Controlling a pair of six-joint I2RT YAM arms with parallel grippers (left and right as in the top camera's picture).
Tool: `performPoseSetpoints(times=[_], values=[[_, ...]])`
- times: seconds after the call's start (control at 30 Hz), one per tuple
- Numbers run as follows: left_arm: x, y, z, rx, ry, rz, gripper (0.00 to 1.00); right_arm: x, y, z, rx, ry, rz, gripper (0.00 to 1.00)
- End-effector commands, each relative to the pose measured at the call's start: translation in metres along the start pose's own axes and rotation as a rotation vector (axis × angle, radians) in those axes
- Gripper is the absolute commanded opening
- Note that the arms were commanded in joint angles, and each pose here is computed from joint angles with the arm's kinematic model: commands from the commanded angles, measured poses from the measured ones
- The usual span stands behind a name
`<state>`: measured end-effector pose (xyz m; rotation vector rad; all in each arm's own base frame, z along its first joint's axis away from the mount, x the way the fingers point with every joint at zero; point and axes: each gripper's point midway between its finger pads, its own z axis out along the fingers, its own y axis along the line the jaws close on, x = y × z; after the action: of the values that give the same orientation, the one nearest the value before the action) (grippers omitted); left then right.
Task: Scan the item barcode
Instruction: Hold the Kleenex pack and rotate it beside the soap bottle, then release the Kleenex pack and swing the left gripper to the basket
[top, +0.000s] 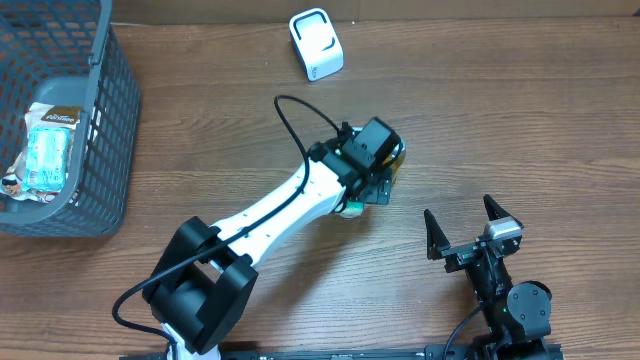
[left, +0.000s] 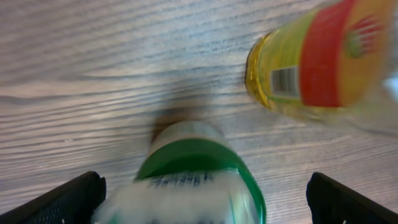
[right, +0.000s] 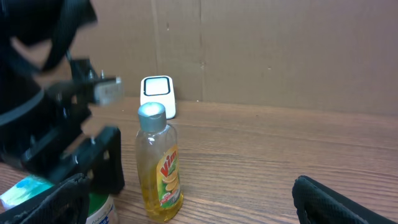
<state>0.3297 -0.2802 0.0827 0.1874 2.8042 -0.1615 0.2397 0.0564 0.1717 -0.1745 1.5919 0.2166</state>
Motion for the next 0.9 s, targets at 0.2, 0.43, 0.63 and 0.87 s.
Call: performPoseSetpoints(times=[0.2,0.43,0.63,0.87], values=[[-0.057,0.036,-0.113,-0.059,-0.036,0.111,0.99,0.001,-0.001,0.000,0.001,-0.005,-0.005,1.00],[-0.084,0.134,-0.196,-0.382,-0.122,0.042,0.98,0.001,-0.001,0.000,0.001,-0.005,-0.005,1.00],[-0.098,0.198,-0.254,-0.569,-0.224,-0.064,1.00,0.001,-0.001,0.000,0.002,-0.005,-0.005,1.00],[-0.107,0.264,-0.301,-0.766,-0.343,-0.206,1.00,0.001,-0.001,0.000,0.002,-0.005,-0.005,1.00]])
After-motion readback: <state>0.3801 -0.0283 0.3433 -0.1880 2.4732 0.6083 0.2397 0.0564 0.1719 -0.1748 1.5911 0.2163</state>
